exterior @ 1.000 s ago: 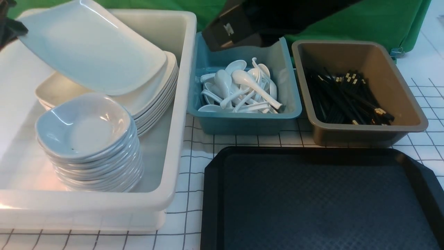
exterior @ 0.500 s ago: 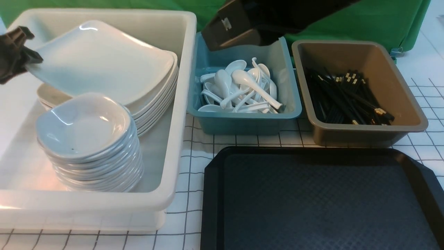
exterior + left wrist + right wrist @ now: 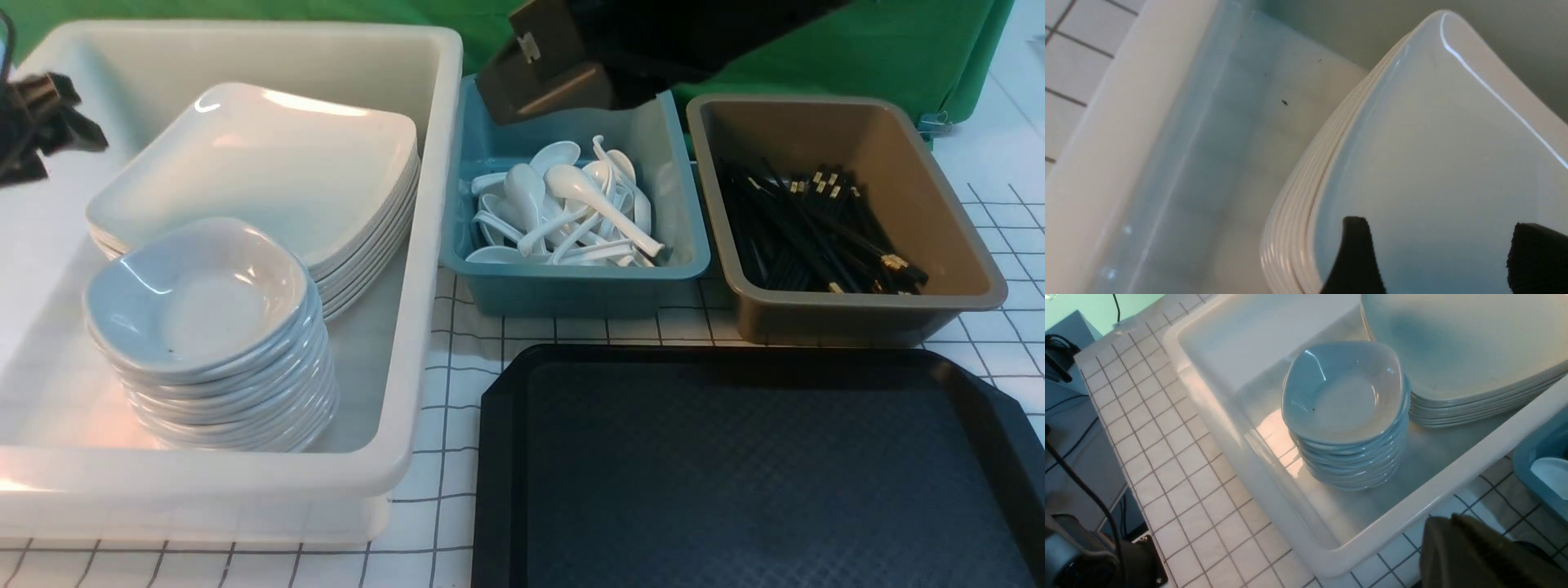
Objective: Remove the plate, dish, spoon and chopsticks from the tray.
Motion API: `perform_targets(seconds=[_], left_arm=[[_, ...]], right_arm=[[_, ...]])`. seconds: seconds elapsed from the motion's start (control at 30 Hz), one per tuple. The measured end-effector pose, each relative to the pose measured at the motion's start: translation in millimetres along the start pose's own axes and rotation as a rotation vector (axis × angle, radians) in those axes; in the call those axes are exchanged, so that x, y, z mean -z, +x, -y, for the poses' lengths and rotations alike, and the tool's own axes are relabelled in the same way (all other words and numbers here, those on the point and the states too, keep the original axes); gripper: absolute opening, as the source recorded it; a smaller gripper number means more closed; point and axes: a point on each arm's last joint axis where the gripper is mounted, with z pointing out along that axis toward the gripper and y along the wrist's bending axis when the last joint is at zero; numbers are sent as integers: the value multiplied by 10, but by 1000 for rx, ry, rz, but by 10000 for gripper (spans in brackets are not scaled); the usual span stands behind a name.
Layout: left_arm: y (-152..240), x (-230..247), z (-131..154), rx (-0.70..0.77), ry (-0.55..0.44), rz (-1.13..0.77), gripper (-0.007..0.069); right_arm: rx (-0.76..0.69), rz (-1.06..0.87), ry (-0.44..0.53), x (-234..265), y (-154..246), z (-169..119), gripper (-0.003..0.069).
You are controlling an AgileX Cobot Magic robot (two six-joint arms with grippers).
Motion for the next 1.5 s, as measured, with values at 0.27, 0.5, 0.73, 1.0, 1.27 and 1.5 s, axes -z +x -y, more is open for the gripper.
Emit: perform_targets(seconds=[0.27, 0.5, 0.73, 1.0, 1.27, 1.5], left_arm=[[27, 832, 1048, -353, 266, 75, 29], [428, 1853, 1939, -736, 488, 192, -12], [836, 2534, 2078, -860, 632, 249, -13], [1428, 2938, 1602, -812, 635, 251, -13], [2091, 2907, 1090, -790, 613, 221, -13], [2276, 2773, 935, -670, 594, 209, -3]], right_arm=[[-44, -18, 282, 238, 41, 176, 6], [-78, 87, 585, 1206, 176, 99, 9], [-96, 262, 680, 2041, 608, -132, 9], [64, 596, 646, 2416, 1664, -353, 9], [241, 947, 536, 2180, 2523, -435, 14], [287, 1022, 496, 2015, 2681, -430, 44]])
